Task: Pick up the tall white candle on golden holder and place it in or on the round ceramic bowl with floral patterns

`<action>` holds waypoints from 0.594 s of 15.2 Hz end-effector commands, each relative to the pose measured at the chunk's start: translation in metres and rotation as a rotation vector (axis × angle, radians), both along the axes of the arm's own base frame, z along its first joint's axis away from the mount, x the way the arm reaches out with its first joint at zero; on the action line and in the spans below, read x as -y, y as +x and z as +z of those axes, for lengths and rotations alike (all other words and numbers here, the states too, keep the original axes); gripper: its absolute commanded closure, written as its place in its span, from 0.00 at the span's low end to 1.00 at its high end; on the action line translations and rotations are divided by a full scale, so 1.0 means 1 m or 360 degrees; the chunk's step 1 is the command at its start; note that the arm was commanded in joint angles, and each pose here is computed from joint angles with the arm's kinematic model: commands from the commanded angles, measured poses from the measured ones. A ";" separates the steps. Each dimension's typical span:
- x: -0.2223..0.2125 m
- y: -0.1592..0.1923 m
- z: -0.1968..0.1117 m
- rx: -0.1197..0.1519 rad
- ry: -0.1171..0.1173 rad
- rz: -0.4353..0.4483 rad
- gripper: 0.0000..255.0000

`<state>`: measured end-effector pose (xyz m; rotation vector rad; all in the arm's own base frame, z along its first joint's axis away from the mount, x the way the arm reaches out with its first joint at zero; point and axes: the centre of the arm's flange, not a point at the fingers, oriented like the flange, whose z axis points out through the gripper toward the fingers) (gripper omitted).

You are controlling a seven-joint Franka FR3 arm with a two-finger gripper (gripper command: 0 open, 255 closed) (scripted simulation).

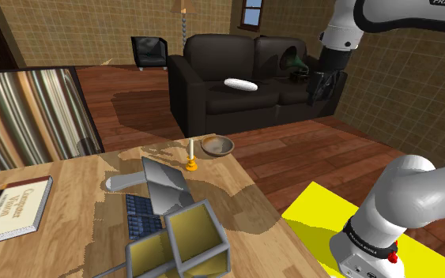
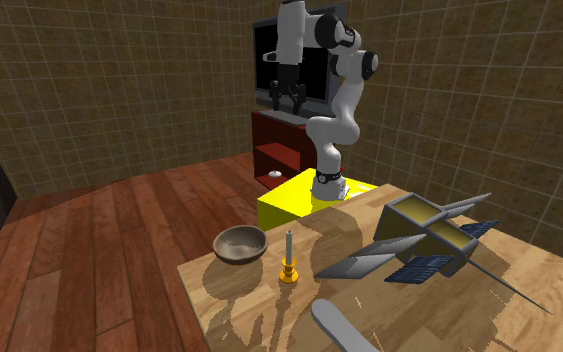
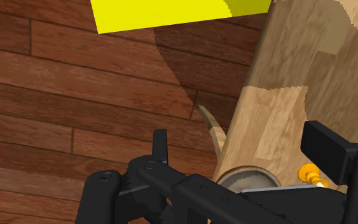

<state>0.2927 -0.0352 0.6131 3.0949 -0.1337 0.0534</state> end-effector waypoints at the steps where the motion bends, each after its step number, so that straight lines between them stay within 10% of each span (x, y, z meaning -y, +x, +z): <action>1: 0.000 0.000 0.000 0.0000 0.0000 0.0000 0.00; 9: -0.051 0.081 -0.044 -0.0011 0.0018 0.0048 0.00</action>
